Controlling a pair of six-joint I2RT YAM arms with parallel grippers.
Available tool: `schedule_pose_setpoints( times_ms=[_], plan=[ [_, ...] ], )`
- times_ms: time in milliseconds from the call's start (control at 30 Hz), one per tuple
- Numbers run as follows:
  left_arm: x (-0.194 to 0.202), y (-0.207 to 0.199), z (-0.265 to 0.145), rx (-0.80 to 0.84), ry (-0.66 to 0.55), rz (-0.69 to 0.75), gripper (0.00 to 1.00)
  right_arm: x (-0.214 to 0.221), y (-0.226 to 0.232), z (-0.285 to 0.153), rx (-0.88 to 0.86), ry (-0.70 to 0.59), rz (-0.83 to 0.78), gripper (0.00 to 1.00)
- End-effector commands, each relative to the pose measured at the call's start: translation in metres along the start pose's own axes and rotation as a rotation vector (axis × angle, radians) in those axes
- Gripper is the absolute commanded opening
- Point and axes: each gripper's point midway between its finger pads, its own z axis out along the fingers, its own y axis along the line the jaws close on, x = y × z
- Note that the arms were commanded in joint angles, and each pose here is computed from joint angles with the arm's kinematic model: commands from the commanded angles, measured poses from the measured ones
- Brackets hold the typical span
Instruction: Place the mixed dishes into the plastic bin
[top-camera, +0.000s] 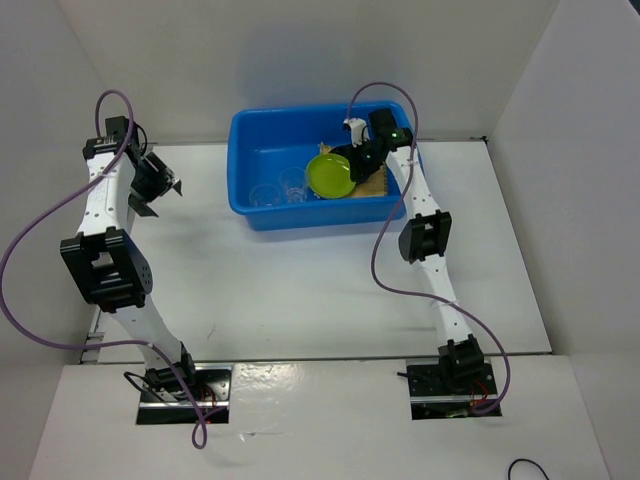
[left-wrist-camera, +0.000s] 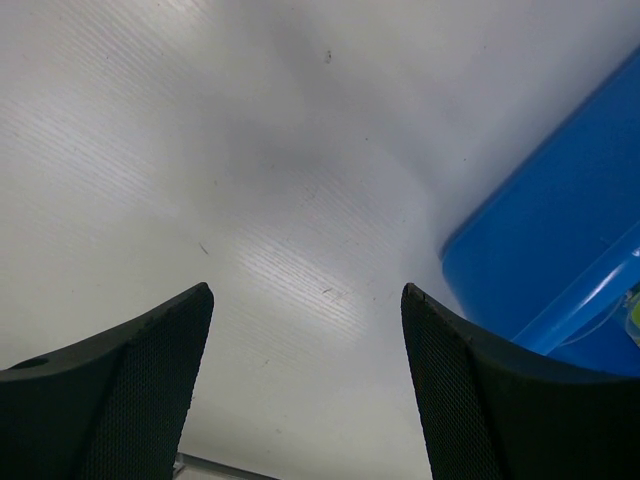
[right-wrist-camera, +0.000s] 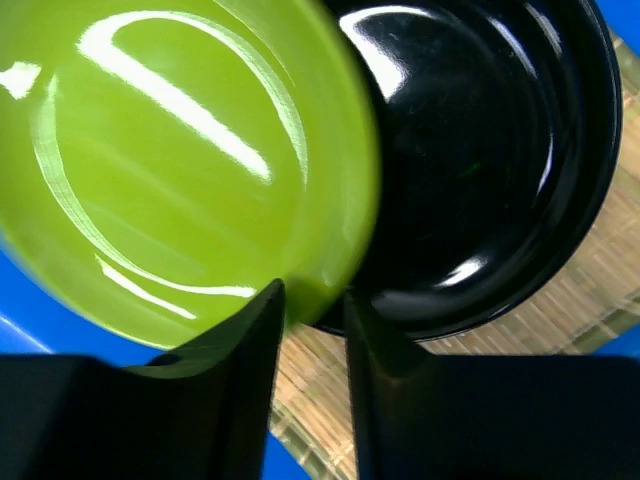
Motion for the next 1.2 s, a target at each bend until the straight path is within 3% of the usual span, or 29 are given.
schedule_pose_setpoints(
  times_ms=[0, 233, 500, 667, 767, 1000, 1167],
  plan=[
    [-0.008, 0.004, -0.021, -0.011, -0.047, -0.010, 0.83, -0.016, 0.002, -0.002, -0.007, -0.061, -0.012, 0.33],
    [-0.004, 0.007, -0.017, -0.021, -0.032, -0.019, 0.83, -0.020, -0.009, -0.002, 0.054, -0.072, 0.001, 0.00],
    [-0.001, 0.009, -0.012, -0.027, -0.023, -0.019, 0.83, -0.049, -0.034, -0.028, 0.141, -0.170, 0.026, 0.00],
    [0.003, 0.012, -0.012, -0.032, -0.016, -0.019, 0.83, -0.044, -0.022, -0.026, 0.078, -0.156, 0.023, 0.51],
    [0.005, 0.013, -0.014, -0.032, -0.016, -0.019, 0.83, -0.035, -0.019, -0.017, 0.051, -0.135, 0.032, 0.59],
    [0.007, 0.018, -0.016, -0.060, -0.008, -0.018, 0.83, -0.020, -0.015, 0.002, 0.008, -0.109, 0.035, 0.61],
    [0.006, 0.019, -0.021, -0.067, -0.013, -0.028, 0.83, -0.016, -0.011, 0.010, -0.024, -0.109, 0.046, 0.50]
  ],
)
